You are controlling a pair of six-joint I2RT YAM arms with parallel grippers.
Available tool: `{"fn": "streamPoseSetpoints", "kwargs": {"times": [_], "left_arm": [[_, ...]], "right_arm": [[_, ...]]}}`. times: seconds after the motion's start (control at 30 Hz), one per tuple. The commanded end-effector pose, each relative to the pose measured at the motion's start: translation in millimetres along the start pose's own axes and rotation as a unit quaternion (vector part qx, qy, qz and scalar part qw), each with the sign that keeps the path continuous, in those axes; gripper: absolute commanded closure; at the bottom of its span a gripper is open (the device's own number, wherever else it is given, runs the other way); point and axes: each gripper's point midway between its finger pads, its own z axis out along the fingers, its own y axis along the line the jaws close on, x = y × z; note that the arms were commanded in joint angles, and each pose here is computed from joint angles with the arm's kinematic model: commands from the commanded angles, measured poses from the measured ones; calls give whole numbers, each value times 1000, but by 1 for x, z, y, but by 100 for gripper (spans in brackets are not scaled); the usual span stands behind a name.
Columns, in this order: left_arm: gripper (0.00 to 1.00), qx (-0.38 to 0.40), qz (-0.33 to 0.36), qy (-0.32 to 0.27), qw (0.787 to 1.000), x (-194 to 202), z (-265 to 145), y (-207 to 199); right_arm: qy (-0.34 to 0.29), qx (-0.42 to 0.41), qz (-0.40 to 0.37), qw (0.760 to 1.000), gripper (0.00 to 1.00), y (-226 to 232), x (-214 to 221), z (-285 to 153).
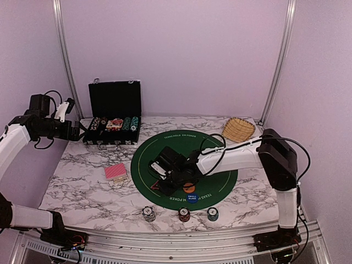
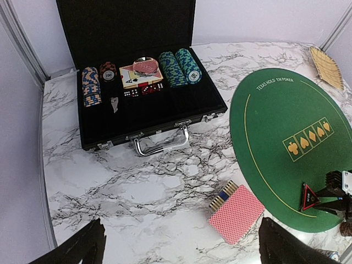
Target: Distribute texas hold em gaming equipment
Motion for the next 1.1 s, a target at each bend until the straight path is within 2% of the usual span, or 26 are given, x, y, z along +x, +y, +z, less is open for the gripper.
{"fn": "streamPoseSetpoints", "kwargs": {"times": [0.0, 0.27, 0.63, 0.7, 0.77, 0.87, 0.97, 1.07], "left_arm": [[1, 5, -1, -5, 1000, -6, -8, -3], [1, 13, -1, -1, 1000, -2, -7, -6], [1, 17, 1, 3, 1000, 0, -7, -7], [1, 17, 2, 4, 1000, 0, -7, -7], [1, 18, 3, 6, 1000, 1, -7, -7], [1, 20, 5, 8, 1000, 0, -6, -8], [1, 25, 5, 12, 1000, 0, -6, -9], [1, 28, 5, 11, 1000, -2, -7, -11]], "right_arm": [[-44, 16, 20, 999, 72, -2, -36, 11], [-69, 1, 21, 997, 72, 2, -76, 32], [-93, -6, 41, 995, 72, -19, -106, 41], [-95, -15, 32, 995, 63, -14, -106, 34], [-99, -16, 26, 995, 46, -12, -105, 21], [-107, -11, 32, 994, 27, -16, -100, -8], [-104, 15, 48, 993, 21, -28, -82, -32], [-67, 48, 80, 993, 19, -49, -46, -42]]}}
